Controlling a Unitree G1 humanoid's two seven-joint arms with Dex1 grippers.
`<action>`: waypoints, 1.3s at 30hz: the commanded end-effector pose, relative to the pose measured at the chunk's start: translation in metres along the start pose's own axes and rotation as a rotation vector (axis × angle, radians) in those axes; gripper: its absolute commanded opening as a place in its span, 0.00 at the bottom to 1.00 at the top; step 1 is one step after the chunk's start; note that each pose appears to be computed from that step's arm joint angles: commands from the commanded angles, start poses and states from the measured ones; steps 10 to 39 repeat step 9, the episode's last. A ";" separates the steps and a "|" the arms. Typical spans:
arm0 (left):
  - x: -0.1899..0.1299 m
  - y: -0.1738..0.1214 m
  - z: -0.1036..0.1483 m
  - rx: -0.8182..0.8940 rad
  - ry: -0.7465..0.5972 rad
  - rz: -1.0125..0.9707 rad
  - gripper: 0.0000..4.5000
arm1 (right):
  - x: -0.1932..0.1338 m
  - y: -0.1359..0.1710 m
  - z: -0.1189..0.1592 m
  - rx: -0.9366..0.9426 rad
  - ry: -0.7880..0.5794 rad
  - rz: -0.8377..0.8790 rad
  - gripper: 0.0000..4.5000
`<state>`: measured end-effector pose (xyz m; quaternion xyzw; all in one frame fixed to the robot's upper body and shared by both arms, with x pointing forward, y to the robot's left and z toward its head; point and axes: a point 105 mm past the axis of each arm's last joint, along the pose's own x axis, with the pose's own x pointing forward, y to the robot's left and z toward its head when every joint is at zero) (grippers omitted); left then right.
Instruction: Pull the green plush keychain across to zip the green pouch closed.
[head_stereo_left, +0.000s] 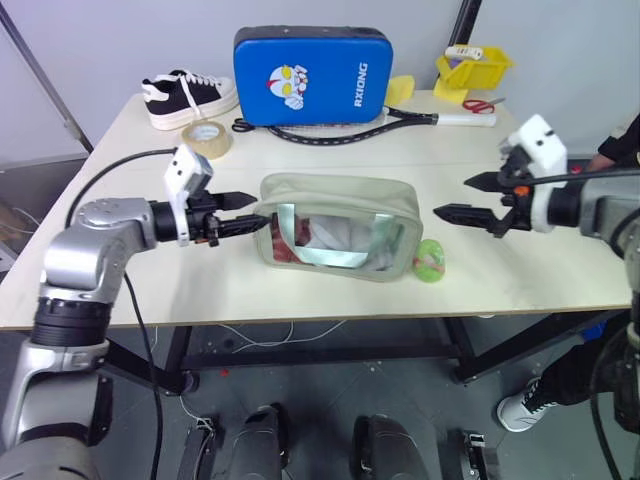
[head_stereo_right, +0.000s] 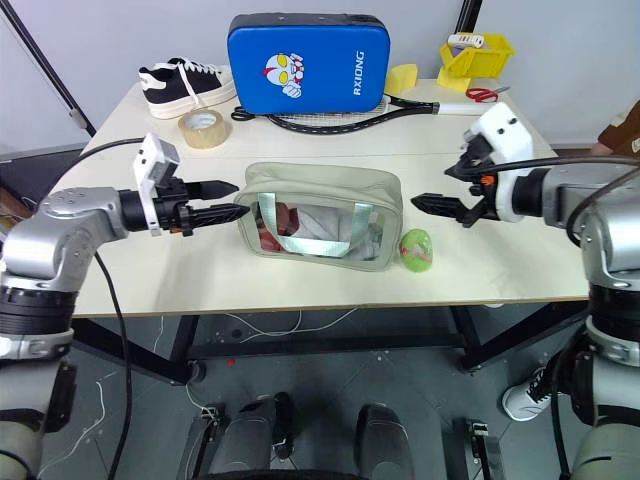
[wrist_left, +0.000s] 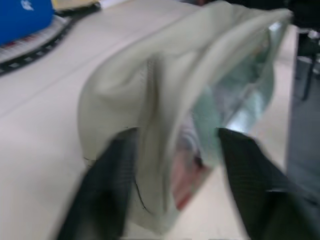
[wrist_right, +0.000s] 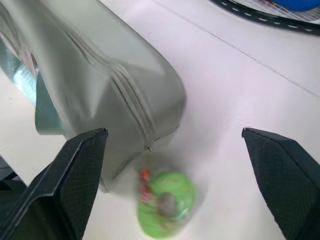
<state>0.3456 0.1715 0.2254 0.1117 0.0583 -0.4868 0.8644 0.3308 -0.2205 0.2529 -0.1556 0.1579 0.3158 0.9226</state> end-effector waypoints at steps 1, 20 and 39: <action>-0.030 0.014 0.033 0.096 -0.054 0.031 0.99 | -0.019 -0.001 0.022 -0.039 -0.106 0.034 1.00; -0.052 0.022 0.040 0.131 -0.037 -0.014 0.99 | -0.025 0.007 0.029 -0.123 -0.151 0.109 1.00; -0.052 0.022 0.040 0.131 -0.037 -0.014 0.99 | -0.025 0.007 0.029 -0.123 -0.151 0.109 1.00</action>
